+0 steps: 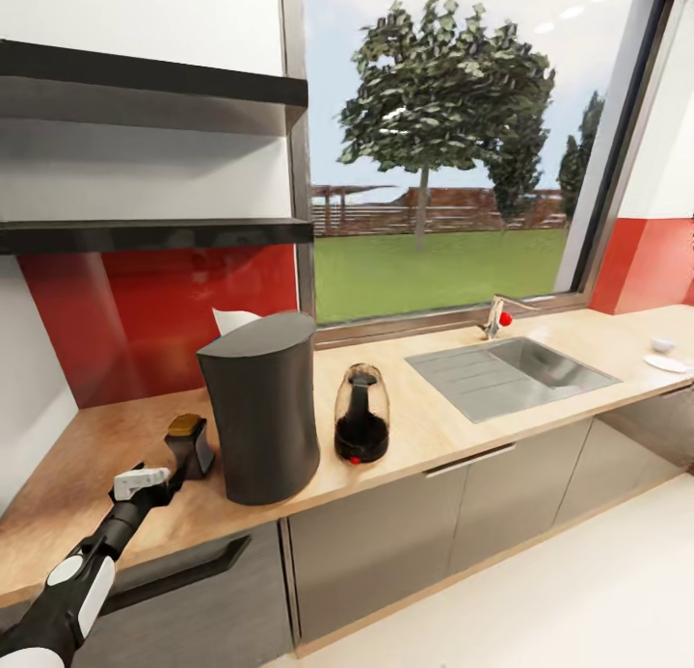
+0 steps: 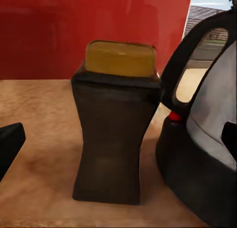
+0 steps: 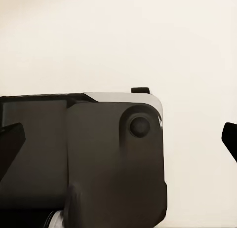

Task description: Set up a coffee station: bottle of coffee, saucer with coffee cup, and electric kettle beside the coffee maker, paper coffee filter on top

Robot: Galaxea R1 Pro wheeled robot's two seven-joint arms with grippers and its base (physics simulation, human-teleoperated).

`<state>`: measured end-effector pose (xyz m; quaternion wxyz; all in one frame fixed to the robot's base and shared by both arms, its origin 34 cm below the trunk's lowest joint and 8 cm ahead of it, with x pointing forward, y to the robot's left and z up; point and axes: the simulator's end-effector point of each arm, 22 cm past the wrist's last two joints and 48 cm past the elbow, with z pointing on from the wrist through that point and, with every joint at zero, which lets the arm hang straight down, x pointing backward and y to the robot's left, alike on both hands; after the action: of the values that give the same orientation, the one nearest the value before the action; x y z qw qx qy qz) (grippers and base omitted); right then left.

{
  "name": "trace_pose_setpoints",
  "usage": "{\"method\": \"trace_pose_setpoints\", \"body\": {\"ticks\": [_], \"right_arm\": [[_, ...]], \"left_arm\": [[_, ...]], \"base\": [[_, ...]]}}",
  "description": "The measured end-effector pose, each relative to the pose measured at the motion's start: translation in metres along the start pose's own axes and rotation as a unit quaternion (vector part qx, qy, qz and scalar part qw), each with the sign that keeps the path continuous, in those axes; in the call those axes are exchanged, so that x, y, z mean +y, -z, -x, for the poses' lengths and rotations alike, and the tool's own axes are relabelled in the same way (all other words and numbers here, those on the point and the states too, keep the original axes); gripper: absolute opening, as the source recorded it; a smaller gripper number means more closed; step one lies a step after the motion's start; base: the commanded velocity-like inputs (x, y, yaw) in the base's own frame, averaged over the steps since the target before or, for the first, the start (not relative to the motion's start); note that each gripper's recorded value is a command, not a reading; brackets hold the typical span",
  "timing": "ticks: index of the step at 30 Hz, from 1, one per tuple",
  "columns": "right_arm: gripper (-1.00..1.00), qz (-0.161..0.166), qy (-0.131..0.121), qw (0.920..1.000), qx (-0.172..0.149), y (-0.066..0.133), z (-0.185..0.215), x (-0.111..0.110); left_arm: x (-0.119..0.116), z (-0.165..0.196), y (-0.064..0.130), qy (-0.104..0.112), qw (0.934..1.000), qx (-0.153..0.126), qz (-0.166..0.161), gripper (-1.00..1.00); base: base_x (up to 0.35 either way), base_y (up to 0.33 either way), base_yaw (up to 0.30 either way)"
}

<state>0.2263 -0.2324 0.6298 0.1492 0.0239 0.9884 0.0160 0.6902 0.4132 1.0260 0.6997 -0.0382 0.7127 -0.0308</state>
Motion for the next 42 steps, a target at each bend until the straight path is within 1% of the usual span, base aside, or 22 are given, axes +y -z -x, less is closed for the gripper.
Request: {"method": "trace_pose_setpoints", "body": {"ticks": [2,3,5,8,9,10,11,12,13,16,18,22,36,39,42], "right_arm": [[1.0,0.0,0.0,1.0,0.0,0.0,0.0,0.0],[1.0,0.0,0.0,1.0,0.0,0.0,0.0,0.0],[1.0,0.0,-0.001,1.0,0.0,0.0,0.0,0.0],[1.0,0.0,-0.001,1.0,0.0,0.0,0.0,0.0],[1.0,0.0,0.0,1.0,0.0,0.0,0.0,0.0],[1.0,0.0,0.0,1.0,0.0,0.0,0.0,0.0],[1.0,0.0,0.0,1.0,-0.001,0.0,0.0,0.0],[1.0,0.0,0.0,1.0,-0.001,0.0,0.0,0.0],[1.0,0.0,0.0,1.0,-0.001,0.0,0.0,0.0],[1.0,0.0,0.0,1.0,-0.002,0.0,0.001,0.0],[1.0,0.0,0.0,1.0,-0.002,0.0,0.001,0.0],[1.0,0.0,0.0,1.0,-0.003,0.0,0.002,0.0],[1.0,0.0,0.0,1.0,-0.006,0.0,0.004,0.0],[1.0,0.0,0.0,1.0,-0.007,0.0,0.005,0.0],[1.0,0.0,0.0,1.0,-0.007,0.0,0.005,0.0]], "left_arm": [[-0.001,-0.003,0.001,0.0,1.0,0.003,-0.003,1.0],[-0.003,-0.018,0.012,-0.003,0.9998,0.016,-0.007,1.0],[-0.005,-0.03,0.021,-0.004,0.9995,0.026,-0.014,1.0],[-0.019,-0.056,0.045,0.0,0.9974,0.049,-0.054,1.0],[-0.027,-0.064,0.055,0.003,0.9955,0.056,-0.076,1.0],[-0.033,-0.066,0.06,0.004,0.994,0.057,-0.093,1.0],[-0.035,-0.065,0.061,0.004,0.9935,0.057,-0.099,1.0],[-0.04,-0.064,0.064,0.004,0.992,0.055,-0.114,1.0],[-0.042,-0.062,0.065,0.005,0.9912,0.053,-0.121,1.0],[-0.038,-0.056,0.068,0.011,0.9907,0.045,-0.128,1.0],[-0.043,-0.052,0.073,0.016,0.9882,0.04,-0.147,1.0],[-0.05,-0.049,0.076,0.018,0.9849,0.036,-0.168,1.0],[-0.056,-0.049,0.076,0.021,0.9842,0.035,-0.172,1.0],[-0.06,-0.054,0.077,0.023,0.9834,0.042,-0.175,1.0],[-0.067,-0.065,0.08,0.033,0.9822,0.051,-0.178,1.0]], "base": [[-0.337,0.0,0.0],[-0.337,0.0,0.0],[-0.335,0.0,0.0],[-0.272,0.0,-0.012],[-0.113,0.0,-0.133],[-0.072,0.0,-0.175],[-0.046,0.0,-0.202],[-0.03,0.0,-0.219],[-0.024,0.0,-0.225],[-0.007,0.0,-0.243],[-0.002,0.0,-0.248],[-0.049,0.0,-0.249],[-0.258,-0.12,-0.25],[-0.049,-0.031,-0.25],[-0.014,-0.009,-0.25]]}}
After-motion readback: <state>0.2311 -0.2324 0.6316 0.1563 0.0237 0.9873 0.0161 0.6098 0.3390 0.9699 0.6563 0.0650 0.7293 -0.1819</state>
